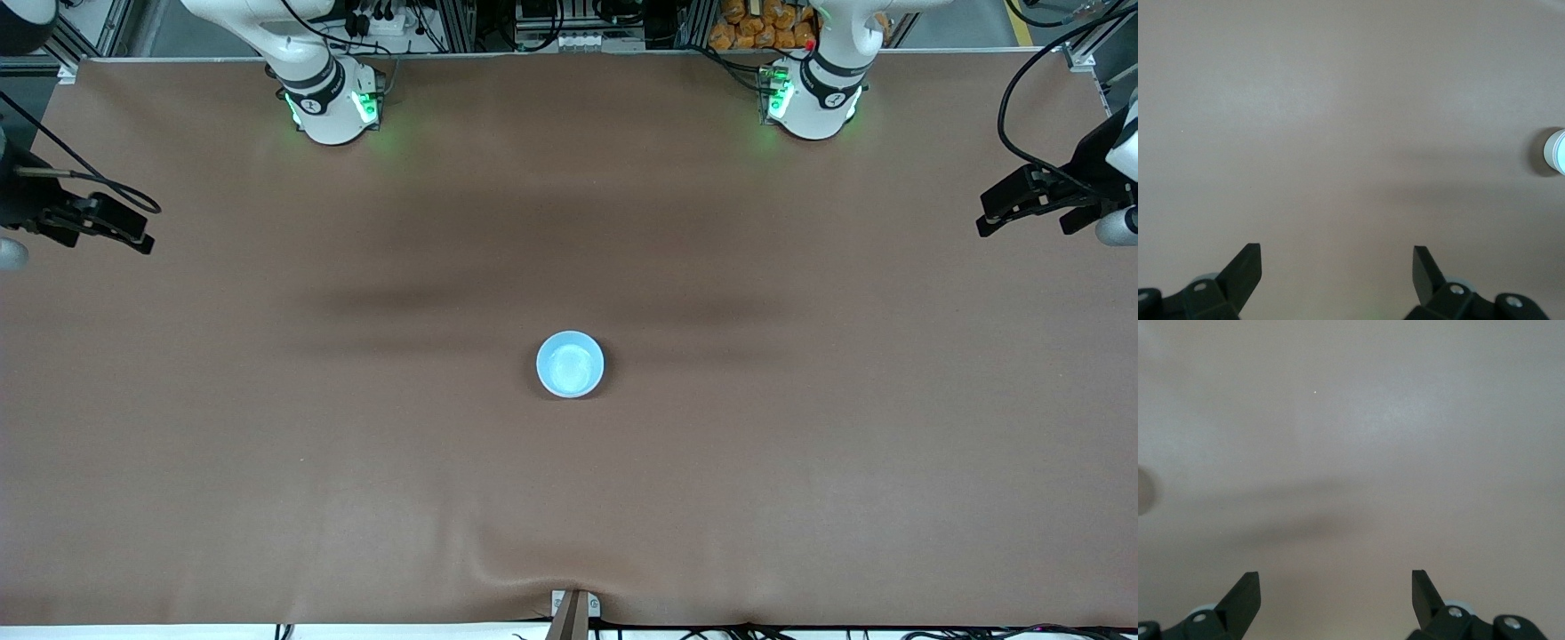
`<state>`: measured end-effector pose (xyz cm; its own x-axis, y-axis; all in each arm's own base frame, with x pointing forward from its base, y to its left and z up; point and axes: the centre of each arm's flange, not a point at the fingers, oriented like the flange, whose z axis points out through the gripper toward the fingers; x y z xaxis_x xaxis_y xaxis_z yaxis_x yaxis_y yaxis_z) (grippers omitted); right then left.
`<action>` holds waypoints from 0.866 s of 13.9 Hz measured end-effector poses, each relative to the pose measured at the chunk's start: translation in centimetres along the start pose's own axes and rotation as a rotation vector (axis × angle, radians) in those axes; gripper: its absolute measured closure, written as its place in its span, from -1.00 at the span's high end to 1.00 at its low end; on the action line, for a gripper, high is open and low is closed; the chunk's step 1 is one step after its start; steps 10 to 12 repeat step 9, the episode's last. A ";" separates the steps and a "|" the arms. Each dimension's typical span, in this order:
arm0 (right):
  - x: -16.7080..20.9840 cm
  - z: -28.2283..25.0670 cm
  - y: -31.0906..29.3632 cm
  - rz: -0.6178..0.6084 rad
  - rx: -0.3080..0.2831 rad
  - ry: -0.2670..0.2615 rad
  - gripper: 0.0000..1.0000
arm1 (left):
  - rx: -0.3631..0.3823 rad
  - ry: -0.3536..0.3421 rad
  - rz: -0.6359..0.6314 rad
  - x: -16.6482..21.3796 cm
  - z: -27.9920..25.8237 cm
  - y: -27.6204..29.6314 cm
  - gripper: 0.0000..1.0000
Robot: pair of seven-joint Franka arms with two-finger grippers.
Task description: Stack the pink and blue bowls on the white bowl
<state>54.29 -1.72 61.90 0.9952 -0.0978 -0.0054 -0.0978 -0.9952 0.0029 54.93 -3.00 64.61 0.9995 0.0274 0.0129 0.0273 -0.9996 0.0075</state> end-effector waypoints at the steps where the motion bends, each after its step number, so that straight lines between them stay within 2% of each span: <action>1: -0.1 -0.1 0.1 -0.001 0.000 0.002 1.00 | 0.000 0.000 0.000 0.0 0.0 0.0 1.00; 12: -0.1 0.1 -0.1 -0.010 -0.001 -0.003 1.00 | 0.000 -0.005 0.001 0.1 0.2 0.1 1.00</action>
